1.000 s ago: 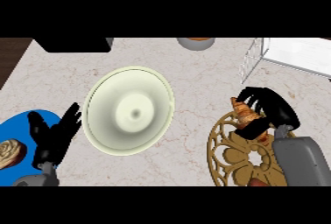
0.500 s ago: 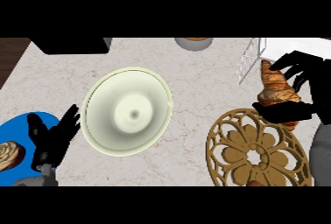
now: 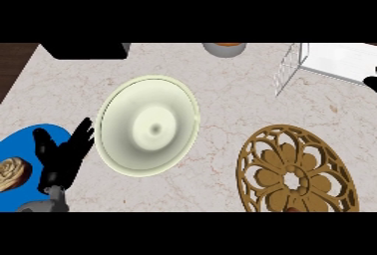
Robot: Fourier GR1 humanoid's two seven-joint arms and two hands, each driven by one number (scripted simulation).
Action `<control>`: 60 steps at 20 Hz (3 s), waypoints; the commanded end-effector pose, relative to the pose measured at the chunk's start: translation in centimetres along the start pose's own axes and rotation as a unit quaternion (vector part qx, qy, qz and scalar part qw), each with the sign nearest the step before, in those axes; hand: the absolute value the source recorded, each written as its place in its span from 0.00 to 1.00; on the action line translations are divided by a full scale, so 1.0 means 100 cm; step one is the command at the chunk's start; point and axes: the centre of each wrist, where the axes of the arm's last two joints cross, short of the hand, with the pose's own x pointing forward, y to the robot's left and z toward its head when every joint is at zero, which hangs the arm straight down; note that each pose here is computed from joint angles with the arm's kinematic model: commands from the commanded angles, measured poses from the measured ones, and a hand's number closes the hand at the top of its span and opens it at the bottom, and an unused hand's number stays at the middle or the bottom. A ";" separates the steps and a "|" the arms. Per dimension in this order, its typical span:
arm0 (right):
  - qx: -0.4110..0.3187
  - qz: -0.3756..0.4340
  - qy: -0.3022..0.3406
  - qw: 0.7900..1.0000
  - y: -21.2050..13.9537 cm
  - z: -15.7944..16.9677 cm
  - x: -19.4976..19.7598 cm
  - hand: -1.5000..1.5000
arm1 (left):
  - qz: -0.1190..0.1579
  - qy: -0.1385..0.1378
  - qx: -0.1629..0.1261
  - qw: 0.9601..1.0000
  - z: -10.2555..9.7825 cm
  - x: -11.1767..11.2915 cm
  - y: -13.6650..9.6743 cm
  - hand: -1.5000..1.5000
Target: Pick the croissant from the placemat and place it in the tiered shelf
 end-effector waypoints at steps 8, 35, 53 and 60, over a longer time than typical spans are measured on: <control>-0.051 -0.035 0.049 0.997 -0.086 -0.073 -0.010 1.00 | -0.009 0.023 -0.009 1.000 -0.012 -0.022 -0.007 0.50; -0.019 0.048 0.048 0.998 -0.045 -0.182 -0.088 1.00 | -0.002 0.010 -0.018 1.000 -0.006 0.000 -0.007 0.50; -0.024 0.009 0.036 0.999 -0.039 -0.193 -0.092 1.00 | -0.008 0.021 -0.008 1.000 -0.015 0.003 -0.003 0.50; -0.080 -0.124 0.062 0.987 -0.056 -0.193 -0.099 0.00 | -0.013 0.011 -0.015 1.000 -0.002 -0.003 0.002 0.50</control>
